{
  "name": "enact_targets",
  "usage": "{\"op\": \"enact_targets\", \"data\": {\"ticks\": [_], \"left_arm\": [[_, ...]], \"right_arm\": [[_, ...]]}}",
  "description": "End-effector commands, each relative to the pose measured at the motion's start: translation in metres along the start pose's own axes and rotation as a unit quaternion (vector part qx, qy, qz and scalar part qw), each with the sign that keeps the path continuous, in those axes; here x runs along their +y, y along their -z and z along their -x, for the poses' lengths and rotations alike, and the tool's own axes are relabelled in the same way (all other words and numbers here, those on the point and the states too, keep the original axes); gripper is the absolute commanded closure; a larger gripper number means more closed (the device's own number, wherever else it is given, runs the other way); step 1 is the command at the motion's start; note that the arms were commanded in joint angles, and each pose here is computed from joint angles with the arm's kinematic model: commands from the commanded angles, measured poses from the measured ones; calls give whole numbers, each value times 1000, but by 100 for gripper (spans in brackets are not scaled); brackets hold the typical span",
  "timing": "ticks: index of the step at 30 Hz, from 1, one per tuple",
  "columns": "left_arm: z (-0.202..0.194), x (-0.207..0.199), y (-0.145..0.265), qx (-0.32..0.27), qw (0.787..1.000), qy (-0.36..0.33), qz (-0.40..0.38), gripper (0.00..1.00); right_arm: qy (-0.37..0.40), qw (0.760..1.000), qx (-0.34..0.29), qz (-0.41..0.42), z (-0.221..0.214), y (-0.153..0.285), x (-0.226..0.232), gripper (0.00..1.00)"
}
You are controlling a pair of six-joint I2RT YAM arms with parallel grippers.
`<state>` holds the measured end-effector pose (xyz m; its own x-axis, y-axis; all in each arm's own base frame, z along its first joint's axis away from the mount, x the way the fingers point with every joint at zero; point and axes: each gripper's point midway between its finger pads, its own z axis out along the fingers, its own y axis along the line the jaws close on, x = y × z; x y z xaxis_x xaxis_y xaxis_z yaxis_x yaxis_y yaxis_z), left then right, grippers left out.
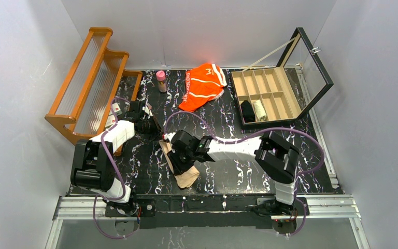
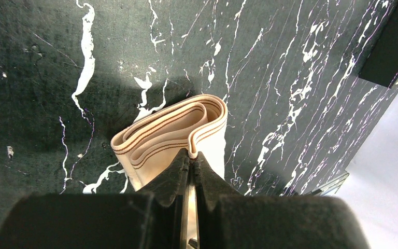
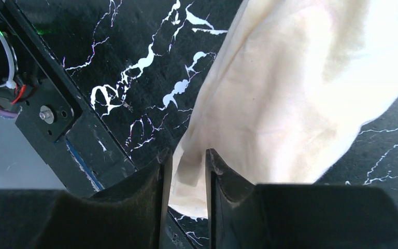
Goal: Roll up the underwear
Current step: Fold the underwear at the center of the board.
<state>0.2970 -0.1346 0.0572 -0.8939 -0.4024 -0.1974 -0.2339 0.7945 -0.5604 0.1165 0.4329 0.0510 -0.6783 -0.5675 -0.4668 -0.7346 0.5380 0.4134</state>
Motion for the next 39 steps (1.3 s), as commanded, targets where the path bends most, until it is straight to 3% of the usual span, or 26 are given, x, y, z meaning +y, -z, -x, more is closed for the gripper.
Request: {"op": "enact_targets", "data": {"ticks": [1,11,22,39], "left_arm": [[-10,2,5,13,1000,-5,2,100],[-7,2,6,7,1000,-11,5,100],[1,-1,17,-22,1000,-11,12,100],[-40,34,23,-23,998,26,46,100]], "right_arm": [[14,1000,-7,-11,11,0,4,65],[19,999,-13,-22,15,4,2,99],[42,999,-18,8,12,37,17,99],[41,995,76,58,-29,25,25,98]]}}
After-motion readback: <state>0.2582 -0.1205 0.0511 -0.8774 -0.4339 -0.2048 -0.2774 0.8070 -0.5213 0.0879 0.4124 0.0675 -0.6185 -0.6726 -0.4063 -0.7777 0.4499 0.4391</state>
